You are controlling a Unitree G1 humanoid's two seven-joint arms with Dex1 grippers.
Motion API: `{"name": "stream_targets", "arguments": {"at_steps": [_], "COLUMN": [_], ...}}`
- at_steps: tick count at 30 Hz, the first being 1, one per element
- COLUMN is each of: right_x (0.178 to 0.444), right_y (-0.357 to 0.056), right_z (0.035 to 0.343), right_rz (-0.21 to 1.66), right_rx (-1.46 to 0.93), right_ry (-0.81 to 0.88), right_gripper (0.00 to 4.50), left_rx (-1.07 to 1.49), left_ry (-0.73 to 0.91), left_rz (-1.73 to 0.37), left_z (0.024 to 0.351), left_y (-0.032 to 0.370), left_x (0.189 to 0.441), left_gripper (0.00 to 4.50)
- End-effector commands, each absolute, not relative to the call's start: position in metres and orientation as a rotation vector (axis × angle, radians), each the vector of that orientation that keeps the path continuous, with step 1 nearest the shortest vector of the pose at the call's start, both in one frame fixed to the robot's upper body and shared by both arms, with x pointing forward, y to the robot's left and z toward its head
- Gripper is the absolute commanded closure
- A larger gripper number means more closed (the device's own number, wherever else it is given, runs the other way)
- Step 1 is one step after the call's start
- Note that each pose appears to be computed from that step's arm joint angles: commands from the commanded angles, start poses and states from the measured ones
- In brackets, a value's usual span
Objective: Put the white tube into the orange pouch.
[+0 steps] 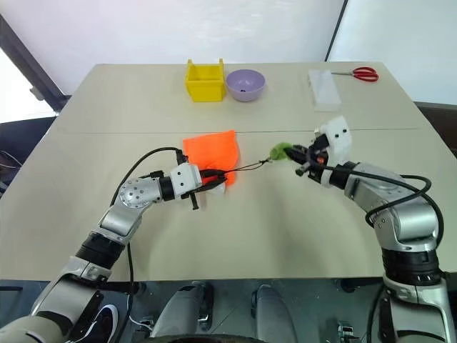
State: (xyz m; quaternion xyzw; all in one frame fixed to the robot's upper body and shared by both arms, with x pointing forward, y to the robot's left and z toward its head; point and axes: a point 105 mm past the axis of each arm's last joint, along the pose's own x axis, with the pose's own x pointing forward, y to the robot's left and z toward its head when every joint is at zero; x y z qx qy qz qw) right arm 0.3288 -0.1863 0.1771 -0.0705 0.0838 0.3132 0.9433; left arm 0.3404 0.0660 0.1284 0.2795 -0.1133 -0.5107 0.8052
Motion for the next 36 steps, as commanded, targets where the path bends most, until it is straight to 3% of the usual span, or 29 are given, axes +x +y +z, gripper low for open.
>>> {"name": "stream_targets", "arguments": {"at_steps": [1, 2, 6, 7, 9, 13, 18, 28, 36], "right_x": [0.325, 0.326, 0.333, 0.332, 0.328, 0.319, 0.295, 0.26, 0.259], "right_y": [-0.184, -0.183, -0.188, -0.189, -0.191, -0.193, -0.204, -0.241, -0.255], "right_z": [0.175, 0.175, 0.179, 0.178, 0.176, 0.182, 0.187, 0.144, 0.141], "right_rz": [0.666, 0.668, 0.636, 0.637, 0.658, 0.713, 0.786, 0.718, 0.694], "right_rx": [-0.165, -0.154, -0.155, -0.165, -0.182, -0.198, -0.238, -0.295, -0.292], "right_ry": [0.17, 0.163, 0.138, 0.144, 0.163, 0.155, 0.133, 0.242, 0.249], "right_gripper": [3.76, 3.42, 1.36, 0.83, 0.04, 0.04, 0.04, 0.04, 0.04], "left_rx": [0.566, 0.534, 0.46, 0.443, 0.375, 0.172, -0.019, 0.079, 0.115], "left_ry": [-0.283, -0.289, -0.291, -0.277, -0.248, -0.206, -0.162, 0.036, 0.091], "left_rz": [-1.116, -1.129, -1.128, -1.135, -1.166, -1.178, -1.006, -0.497, -0.426], "left_z": [0.139, 0.142, 0.15, 0.15, 0.153, 0.172, 0.193, 0.14, 0.122], "left_y": [0.065, 0.064, 0.07, 0.074, 0.081, 0.097, 0.145, 0.273, 0.294], "left_x": [0.338, 0.336, 0.333, 0.331, 0.324, 0.314, 0.319, 0.312, 0.303], "left_gripper": [2.86, 2.35, 0.24, 0.0, 0.0, 0.0, 0.0, 0.0, 0.0]}}
